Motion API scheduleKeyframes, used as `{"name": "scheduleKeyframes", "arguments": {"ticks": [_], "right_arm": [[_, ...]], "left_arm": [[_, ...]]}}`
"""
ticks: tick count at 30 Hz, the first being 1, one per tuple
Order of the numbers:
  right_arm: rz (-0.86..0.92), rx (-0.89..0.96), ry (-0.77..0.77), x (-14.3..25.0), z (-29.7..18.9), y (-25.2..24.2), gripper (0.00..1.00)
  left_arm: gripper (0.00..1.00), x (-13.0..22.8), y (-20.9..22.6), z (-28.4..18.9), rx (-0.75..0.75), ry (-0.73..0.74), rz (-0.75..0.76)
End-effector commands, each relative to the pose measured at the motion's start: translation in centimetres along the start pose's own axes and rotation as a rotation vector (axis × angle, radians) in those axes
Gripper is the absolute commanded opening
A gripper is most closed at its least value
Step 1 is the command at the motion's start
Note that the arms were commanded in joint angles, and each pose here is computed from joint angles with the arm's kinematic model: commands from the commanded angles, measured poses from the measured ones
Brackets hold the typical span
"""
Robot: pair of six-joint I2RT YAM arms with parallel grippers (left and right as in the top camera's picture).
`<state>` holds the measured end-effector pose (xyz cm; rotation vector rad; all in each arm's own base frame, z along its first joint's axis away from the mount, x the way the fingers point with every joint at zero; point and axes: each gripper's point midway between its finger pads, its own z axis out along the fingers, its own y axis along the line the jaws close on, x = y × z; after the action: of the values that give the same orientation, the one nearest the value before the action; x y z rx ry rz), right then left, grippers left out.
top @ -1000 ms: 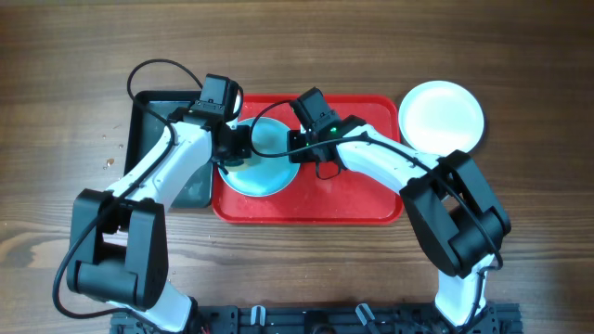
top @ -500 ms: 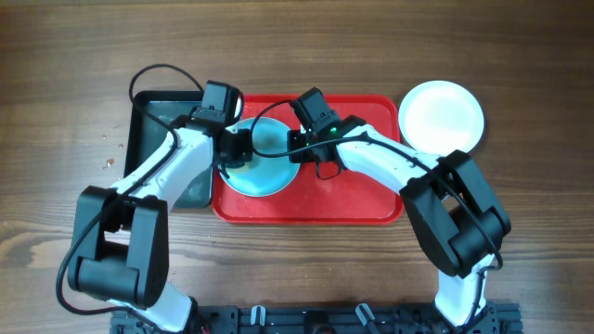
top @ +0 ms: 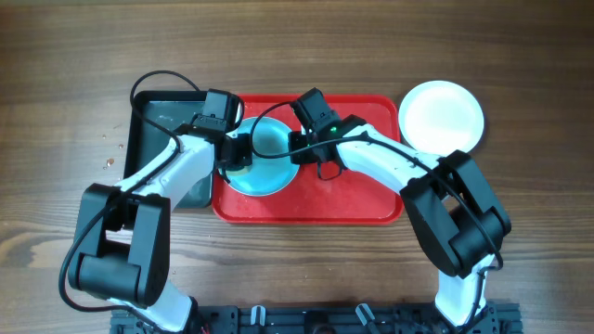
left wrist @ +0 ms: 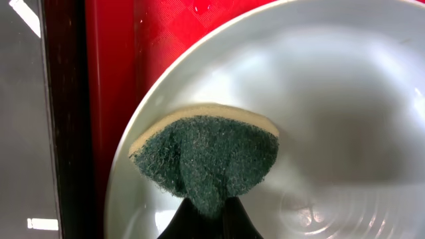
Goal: Clean dirty plates on tray and stack at the side
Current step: 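Scrub the light-blue plate with the sponge while right gripper holds its rim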
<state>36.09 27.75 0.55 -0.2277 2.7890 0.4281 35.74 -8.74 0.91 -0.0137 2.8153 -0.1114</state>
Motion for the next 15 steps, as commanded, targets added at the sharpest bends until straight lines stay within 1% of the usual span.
{"name": "scheduleKeyframes", "arguments": {"ticks": [1,3,5,15], "right_arm": [[-0.017,0.004,-0.034,-1.04,-1.12,0.31,0.1],[-0.017,0.005,-0.031,-0.95,-1.12,0.29,0.09],[-0.016,0.005,-0.031,-0.96,-1.12,0.28,0.04],[-0.017,0.008,-0.023,-0.75,-1.11,0.23,0.04]], "left_arm": [[0.04,0.92,0.44,0.61,-0.024,0.024,-0.006],[0.04,0.92,0.44,0.61,-0.024,0.024,-0.006],[0.04,0.92,0.44,0.61,-0.024,0.023,-0.006],[0.04,0.75,0.95,0.67,-0.054,0.01,-0.028]]}}
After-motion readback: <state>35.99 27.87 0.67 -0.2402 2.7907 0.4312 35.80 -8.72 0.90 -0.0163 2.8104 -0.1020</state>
